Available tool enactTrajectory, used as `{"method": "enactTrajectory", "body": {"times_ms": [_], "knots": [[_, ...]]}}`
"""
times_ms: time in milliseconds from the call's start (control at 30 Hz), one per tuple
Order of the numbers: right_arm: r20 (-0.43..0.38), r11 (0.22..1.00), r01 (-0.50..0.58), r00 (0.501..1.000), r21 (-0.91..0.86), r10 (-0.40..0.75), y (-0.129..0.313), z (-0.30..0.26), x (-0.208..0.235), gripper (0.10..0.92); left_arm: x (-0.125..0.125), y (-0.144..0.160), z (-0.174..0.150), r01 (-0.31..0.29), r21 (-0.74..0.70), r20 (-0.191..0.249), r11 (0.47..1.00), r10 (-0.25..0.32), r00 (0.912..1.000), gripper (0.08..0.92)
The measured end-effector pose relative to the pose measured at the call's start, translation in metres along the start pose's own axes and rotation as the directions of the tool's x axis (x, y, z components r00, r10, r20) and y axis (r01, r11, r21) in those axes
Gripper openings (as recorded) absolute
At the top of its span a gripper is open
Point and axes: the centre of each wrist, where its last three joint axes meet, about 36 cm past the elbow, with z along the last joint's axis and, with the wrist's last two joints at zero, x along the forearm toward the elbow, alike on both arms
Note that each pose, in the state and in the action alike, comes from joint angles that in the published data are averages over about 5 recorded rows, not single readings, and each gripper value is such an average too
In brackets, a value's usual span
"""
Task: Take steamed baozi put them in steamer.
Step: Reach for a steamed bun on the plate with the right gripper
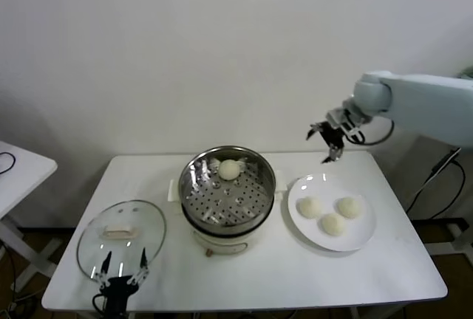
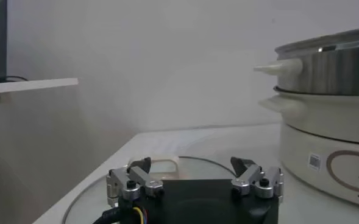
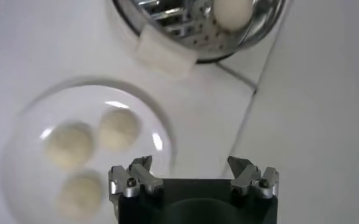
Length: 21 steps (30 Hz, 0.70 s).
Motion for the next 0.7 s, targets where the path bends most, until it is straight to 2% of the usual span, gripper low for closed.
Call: {"method": "enactTrajectory", "body": {"times_ms": [267, 700], "knots": [[-0.014, 0.985, 0.074, 0.997, -0.158, -0.077, 0.034, 0.009, -0.054, 0.823, 0.005, 0.003, 0.006, 0.008, -0.018, -0.011, 1.000, -0.009, 0.9999, 0.823], [-0.005, 0.961, 0.086, 0.996, -0.262, -0.090, 0.040, 0.005, -0.119, 0.823, 0.007, 0.003, 0.013, 0.013, -0.037, -0.020, 0.999, -0.014, 0.9997, 0.823]]}}
